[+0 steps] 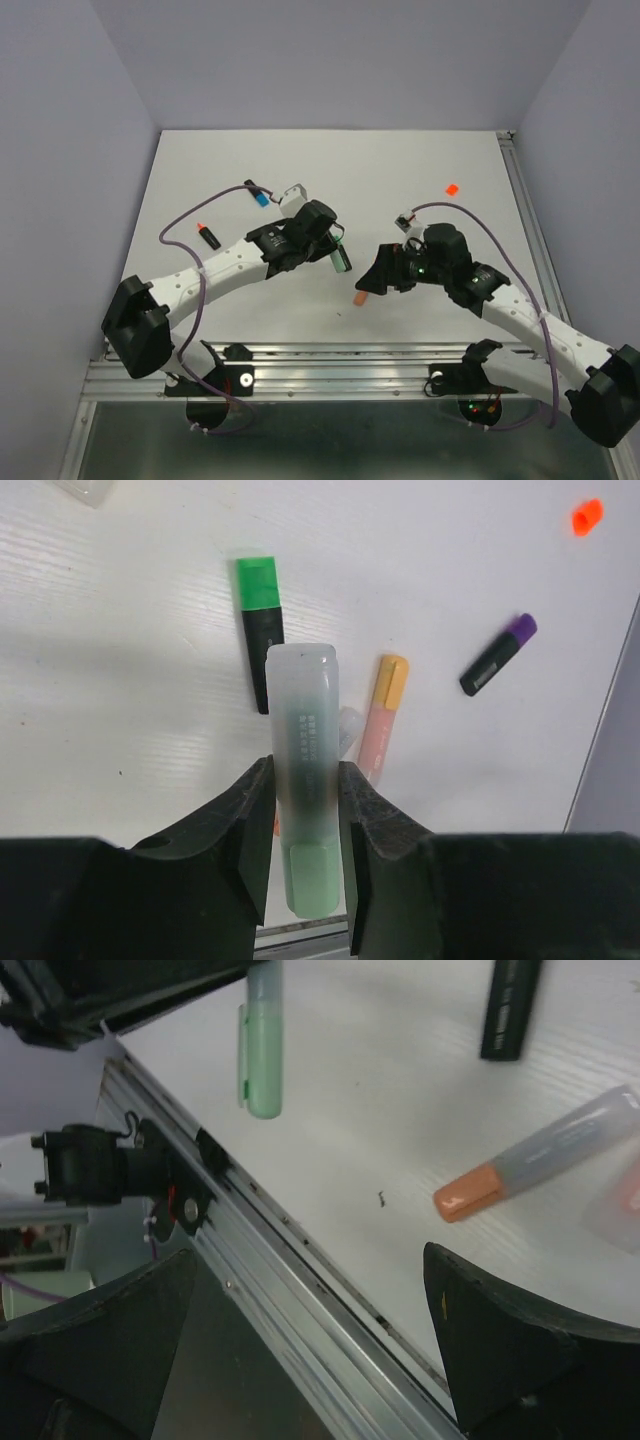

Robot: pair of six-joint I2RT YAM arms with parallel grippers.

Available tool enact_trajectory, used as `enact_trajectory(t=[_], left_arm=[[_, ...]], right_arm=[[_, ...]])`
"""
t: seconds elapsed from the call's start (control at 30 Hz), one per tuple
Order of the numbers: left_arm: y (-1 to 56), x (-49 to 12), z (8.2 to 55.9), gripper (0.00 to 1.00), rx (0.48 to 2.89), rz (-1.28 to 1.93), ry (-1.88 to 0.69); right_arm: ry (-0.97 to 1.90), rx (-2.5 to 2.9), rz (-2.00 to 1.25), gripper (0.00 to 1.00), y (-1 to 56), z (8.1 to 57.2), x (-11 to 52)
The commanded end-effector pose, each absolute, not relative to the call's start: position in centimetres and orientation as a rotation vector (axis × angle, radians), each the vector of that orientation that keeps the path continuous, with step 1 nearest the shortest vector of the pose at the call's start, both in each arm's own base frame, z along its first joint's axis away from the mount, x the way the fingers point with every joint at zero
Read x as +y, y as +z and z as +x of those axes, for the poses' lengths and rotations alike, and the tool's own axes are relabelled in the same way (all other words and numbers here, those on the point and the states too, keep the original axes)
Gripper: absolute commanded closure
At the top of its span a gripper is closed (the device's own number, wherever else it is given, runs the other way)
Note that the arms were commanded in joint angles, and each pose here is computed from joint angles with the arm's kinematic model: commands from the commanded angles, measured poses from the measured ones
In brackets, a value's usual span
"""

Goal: Open the pen caps

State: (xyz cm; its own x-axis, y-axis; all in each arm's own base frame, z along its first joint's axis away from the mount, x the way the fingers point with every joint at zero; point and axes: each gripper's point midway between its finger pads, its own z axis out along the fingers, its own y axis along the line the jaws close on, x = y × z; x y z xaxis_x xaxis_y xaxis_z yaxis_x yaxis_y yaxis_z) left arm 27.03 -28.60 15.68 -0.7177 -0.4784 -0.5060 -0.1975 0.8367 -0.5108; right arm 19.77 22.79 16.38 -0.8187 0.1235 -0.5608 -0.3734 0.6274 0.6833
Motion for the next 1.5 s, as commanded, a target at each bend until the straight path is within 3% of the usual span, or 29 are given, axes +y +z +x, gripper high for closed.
enact_trajectory(t=[0.0, 0.23, 0.43, 0.5, 0.67, 1.03, 1.47], left_arm=[[16.1, -28.3, 26.7, 1.0, 2.32, -0.601, -0.621], [15.8, -28.4, 25.4, 1.0, 2.322, -0.666, -0.659], [15.9, -28.7, 24.6, 1.0, 2.335, -0.712, -0.684], [15.6, -28.8, 24.4, 1.0, 2.339, -0.754, -0.679], [15.3, -28.6, 24.2, 1.0, 2.342, -0.794, -0.649], [16.2, -28.4, 24.5, 1.0, 2.306, -0.82, -0.653], [17.5, -27.9, 24.7, 1.0, 2.255, -0.847, -0.688]], right_arm=[[1.075, 2.131, -0.281, 0.0, 19.6, 21.2, 25.5], [1.09, 2.099, -0.376, 0.03, 19.7, 21.6, 29.2], [1.03, 2.077, -0.373, 0.14, 19.7, 23.1, 30.6], [1.068, 2.065, -0.365, 0.25, 19.8, 23.0, 31.2], [1.134, 2.044, -0.358, 0.33, 20.2, 22.6, 32.1], [1.082, 2.161, -0.307, 0.34, 17.4, 22.2, 31.4], [1.136, 2.225, -0.283, 0.42, 16.7, 21.4, 32.3]])
